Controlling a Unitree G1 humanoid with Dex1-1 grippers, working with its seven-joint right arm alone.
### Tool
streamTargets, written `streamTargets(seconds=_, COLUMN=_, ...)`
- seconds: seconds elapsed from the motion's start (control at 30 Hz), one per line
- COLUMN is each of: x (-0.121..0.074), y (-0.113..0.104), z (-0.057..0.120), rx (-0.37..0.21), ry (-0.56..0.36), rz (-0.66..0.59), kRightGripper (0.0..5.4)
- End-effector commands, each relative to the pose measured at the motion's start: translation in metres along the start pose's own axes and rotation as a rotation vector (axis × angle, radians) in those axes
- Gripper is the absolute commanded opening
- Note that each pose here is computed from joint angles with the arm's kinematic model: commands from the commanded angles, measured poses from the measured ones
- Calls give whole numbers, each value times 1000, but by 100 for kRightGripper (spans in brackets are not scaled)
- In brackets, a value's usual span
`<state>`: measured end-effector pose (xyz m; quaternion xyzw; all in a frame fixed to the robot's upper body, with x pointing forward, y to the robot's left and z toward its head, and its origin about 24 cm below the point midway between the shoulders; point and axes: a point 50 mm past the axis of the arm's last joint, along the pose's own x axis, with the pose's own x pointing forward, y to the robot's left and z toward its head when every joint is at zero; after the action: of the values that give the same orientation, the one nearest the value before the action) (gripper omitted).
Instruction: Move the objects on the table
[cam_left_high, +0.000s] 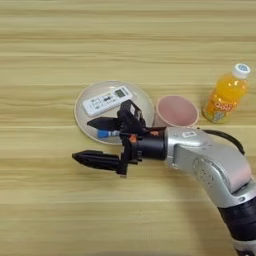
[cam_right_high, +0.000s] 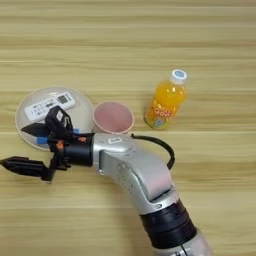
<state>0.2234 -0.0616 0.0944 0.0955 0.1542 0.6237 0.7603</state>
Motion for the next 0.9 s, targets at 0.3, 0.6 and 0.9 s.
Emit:
streamTargets(seconds=0.3, x=-4, y=-15, z=-5, rx=95, ry=-75, rz=-73, kRightGripper=539)
streamTargets(seconds=0.6, x=-32, y=-32, z=-1, rx=112, ry=-184, rz=-173, kRightGripper=539)
streamTargets(seconds=0.9, x=-52, y=-46, z=0, rx=88, ry=-276, rz=-262, kRightGripper=539)
